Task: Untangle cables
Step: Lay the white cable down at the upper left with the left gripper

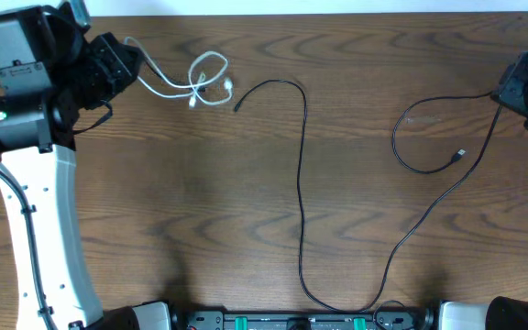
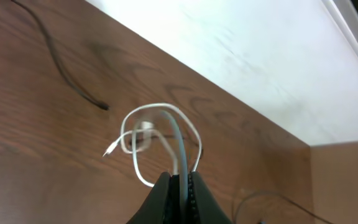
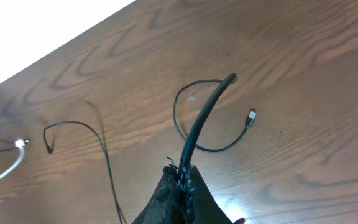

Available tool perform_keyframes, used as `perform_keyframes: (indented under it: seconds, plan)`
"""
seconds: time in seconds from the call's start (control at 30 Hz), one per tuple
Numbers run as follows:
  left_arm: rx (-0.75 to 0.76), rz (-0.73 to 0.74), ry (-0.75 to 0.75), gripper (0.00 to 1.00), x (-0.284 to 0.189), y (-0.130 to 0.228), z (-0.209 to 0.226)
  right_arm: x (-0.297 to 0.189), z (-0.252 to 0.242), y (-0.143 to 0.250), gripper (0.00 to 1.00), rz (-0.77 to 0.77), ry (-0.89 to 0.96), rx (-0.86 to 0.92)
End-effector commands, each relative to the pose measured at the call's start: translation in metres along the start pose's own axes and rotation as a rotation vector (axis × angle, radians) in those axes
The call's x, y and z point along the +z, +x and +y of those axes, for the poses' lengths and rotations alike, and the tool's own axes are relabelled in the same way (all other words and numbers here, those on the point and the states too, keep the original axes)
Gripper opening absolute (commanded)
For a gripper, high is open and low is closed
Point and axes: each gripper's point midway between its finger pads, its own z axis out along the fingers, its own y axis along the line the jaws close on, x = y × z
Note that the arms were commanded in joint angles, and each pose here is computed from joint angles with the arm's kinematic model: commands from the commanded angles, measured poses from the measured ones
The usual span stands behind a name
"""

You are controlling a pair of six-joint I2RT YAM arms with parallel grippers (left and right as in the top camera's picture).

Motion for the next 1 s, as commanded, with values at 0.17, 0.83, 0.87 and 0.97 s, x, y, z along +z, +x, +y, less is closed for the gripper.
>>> perform_keyframes:
  seconds: [0.17, 0.83, 0.87, 0.97]
  plan:
    - [-0.117, -0.009, -0.155, 0.07, 0.015, -0.024, 0.078, 0.001, 0.000, 0.002, 0.01, 0.012, -0.002, -0.018]
    - [-0.284, 0.035, -0.303, 0.07, 0.026, -0.031, 0.181, 0.001, 0.001, -0.001, 0.01, 0.001, -0.005, -0.022]
    - [-0.255, 0.054, -0.208, 0.07, 0.032, -0.031, 0.163, 0.001, 0.001, -0.001, 0.01, 0.001, -0.005, -0.022]
    - [-0.129, 0.100, 0.070, 0.07, 0.042, -0.031, 0.107, 0.001, 0.001, 0.000, 0.01, 0.002, -0.005, -0.022]
